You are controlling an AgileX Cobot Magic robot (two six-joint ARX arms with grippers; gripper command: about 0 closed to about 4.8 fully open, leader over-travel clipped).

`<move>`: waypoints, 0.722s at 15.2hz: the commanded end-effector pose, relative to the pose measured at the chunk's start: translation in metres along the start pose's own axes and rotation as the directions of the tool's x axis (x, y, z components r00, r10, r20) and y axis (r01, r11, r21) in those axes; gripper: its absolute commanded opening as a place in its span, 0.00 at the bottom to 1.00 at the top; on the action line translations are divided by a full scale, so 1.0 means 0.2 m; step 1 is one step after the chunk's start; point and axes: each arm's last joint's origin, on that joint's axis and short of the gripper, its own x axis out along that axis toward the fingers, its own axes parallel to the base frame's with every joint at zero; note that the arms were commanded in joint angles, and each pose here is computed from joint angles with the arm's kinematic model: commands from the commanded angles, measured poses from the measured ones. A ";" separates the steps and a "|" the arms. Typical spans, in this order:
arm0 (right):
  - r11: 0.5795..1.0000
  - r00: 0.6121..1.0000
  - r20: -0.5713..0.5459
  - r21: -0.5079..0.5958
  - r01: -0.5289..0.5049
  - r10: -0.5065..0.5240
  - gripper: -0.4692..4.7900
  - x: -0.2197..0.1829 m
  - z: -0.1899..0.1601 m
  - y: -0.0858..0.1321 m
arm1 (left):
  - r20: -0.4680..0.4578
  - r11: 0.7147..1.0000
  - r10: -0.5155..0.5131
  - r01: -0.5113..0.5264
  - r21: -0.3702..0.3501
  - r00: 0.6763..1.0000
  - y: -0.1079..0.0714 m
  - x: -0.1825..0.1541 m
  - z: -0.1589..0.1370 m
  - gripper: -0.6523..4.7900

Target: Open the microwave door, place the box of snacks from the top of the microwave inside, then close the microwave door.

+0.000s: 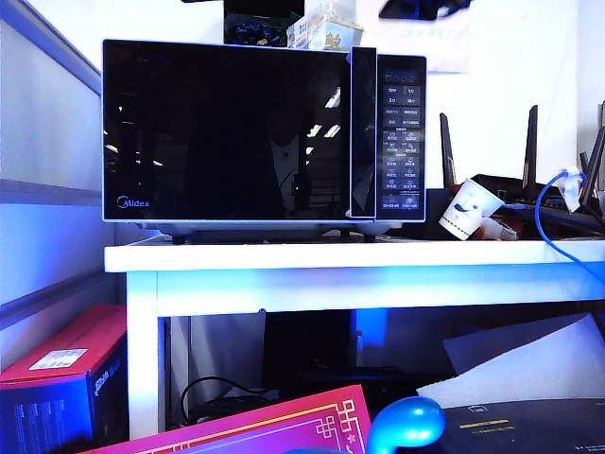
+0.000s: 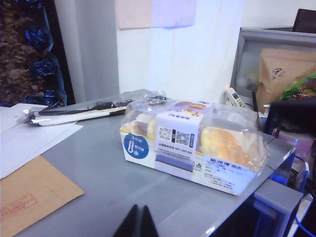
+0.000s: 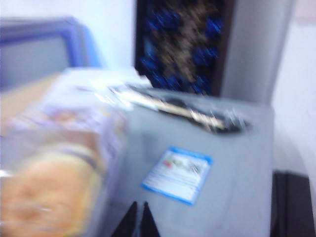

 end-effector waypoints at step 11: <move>0.996 0.995 0.037 0.012 -0.091 0.090 0.08 0.10 -0.06 0.09 | 0.093 0.991 -0.131 0.134 -0.023 0.987 0.00 0.09 -0.06 0.11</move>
